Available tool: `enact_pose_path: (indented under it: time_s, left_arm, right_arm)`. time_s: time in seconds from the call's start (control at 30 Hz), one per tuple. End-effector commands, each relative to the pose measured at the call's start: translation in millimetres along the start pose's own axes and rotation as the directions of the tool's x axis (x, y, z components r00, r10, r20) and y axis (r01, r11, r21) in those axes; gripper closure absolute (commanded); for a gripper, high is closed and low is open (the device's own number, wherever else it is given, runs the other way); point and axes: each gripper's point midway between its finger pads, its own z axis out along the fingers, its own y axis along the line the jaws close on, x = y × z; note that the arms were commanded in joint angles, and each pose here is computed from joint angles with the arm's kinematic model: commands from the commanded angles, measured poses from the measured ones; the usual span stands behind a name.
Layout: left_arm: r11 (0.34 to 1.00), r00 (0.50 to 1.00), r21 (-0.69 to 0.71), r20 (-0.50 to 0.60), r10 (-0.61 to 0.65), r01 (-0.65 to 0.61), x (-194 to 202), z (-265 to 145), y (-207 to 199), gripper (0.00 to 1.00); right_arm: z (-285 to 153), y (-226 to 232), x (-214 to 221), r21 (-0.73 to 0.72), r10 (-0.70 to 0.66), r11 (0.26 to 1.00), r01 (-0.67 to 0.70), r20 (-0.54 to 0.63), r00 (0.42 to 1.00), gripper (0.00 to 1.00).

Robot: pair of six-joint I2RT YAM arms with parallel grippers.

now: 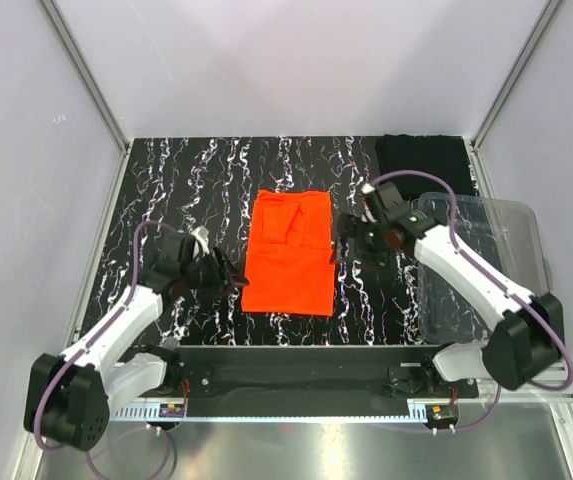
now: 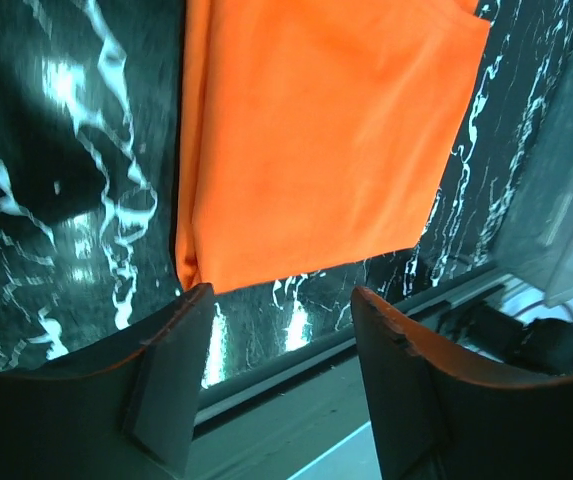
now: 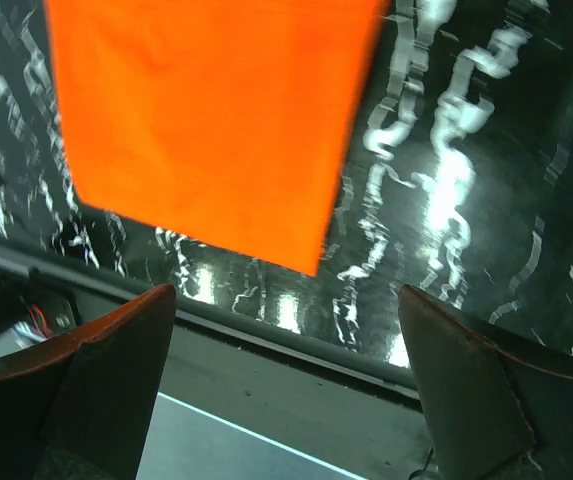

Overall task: Fold and stack the t-shirts
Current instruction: Fold the tshirt

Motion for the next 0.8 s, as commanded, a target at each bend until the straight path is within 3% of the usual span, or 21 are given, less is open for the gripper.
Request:
enact_pose_path:
  time_s: [0.0, 0.13, 0.3, 0.6, 0.77]
  left_arm:
    - [0.987, 0.990, 0.087, 0.029, -0.137, 0.134, 4.8, 2.1, -10.5, 0.40]
    - [0.964, 0.967, 0.085, 0.021, -0.256, 0.253, 17.2, 5.4, -1.9, 0.42]
    - [0.928, 0.930, 0.062, 0.001, -0.367, 0.366, 29.7, 13.0, 9.4, 0.43]
    - [0.868, 0.868, -0.038, -0.024, -0.496, 0.495, 58.7, 21.2, 33.9, 0.40]
    - [0.861, 0.863, -0.062, -0.004, -0.506, 0.505, 57.5, 25.1, 38.5, 0.42]
  right_arm:
    - [1.4, -24.7, 15.5, 0.007, 0.207, 0.978, -0.207, -0.027, 0.978, 0.00]
    - [-0.3, 4.9, 39.4, -0.189, 0.346, 0.916, -0.353, -0.073, 0.935, 0.02]
    - [11.2, 29.5, 52.4, -0.325, 0.464, 0.821, -0.470, -0.100, 0.880, 0.21]
    - [26.8, 25.8, 84.7, -0.284, 0.385, 0.866, -0.411, -0.147, 0.911, 0.22]
    - [26.5, 23.6, 84.4, -0.283, 0.369, 0.876, -0.391, -0.129, 0.920, 0.23]
